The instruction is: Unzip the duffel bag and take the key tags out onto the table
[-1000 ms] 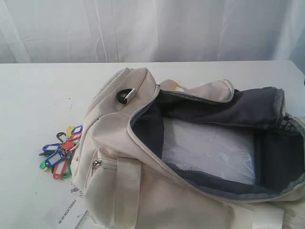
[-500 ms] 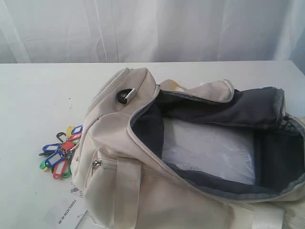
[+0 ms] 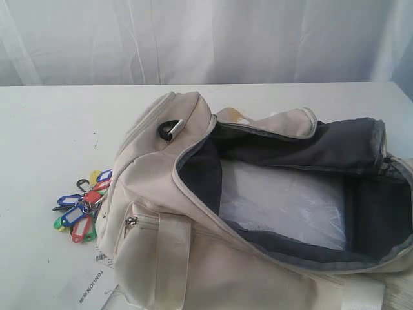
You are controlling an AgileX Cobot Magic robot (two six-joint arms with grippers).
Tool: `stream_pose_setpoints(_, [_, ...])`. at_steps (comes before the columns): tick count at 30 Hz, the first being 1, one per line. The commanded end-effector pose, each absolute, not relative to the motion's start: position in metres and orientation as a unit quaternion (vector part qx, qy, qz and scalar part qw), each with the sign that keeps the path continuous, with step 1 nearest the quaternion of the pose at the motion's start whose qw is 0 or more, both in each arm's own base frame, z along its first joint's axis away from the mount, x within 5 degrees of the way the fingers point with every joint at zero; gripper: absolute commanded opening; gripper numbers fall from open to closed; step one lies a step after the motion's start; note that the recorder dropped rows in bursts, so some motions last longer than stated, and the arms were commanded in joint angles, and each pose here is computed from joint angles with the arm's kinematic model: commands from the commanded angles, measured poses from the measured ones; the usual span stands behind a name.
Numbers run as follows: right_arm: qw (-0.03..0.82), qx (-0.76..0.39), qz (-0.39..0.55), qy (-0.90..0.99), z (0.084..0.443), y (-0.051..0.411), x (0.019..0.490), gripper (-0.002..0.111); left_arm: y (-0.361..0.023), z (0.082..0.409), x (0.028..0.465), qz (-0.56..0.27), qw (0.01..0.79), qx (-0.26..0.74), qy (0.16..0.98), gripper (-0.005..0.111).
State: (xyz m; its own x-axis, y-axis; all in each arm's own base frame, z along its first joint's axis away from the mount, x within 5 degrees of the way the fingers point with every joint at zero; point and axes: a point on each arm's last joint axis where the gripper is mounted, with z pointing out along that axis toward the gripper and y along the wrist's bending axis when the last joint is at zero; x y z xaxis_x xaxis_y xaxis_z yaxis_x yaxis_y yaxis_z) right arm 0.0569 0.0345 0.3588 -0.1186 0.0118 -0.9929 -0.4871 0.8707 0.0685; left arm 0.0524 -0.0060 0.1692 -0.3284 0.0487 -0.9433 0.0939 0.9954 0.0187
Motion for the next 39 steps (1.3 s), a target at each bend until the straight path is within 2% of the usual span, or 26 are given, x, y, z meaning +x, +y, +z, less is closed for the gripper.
stream_pose_setpoints(1, [0.691, -0.139, 0.181, 0.686, 0.347, 0.024, 0.042, 0.000, -0.006, 0.169, 0.052, -0.018, 0.581, 0.042, 0.813, 0.000])
stream_pose_setpoints(9, [0.723, -0.117, 0.171, 0.659, 0.293, 0.014, 0.025, 0.000, -0.006, 0.169, 0.052, -0.018, 0.581, 0.042, 0.813, 0.000])
stream_pose_setpoints(21, [0.611, -0.122, 0.148, 0.768, 0.186, 0.023, 0.050, 0.000, -0.006, 0.169, 0.052, -0.018, 0.581, 0.042, 0.813, 0.000])
stream_pose_setpoints(29, [0.608, -0.063, 0.103, 0.785, 0.183, 0.015, 0.052, 0.000, -0.006, 0.169, 0.052, -0.018, 0.581, 0.042, 0.813, 0.000])
stream_pose_setpoints(39, [0.607, -0.065, 0.104, 0.785, 0.183, 0.015, 0.052, 0.000, -0.006, 0.169, 0.052, -0.018, 0.581, 0.042, 0.813, 0.000])
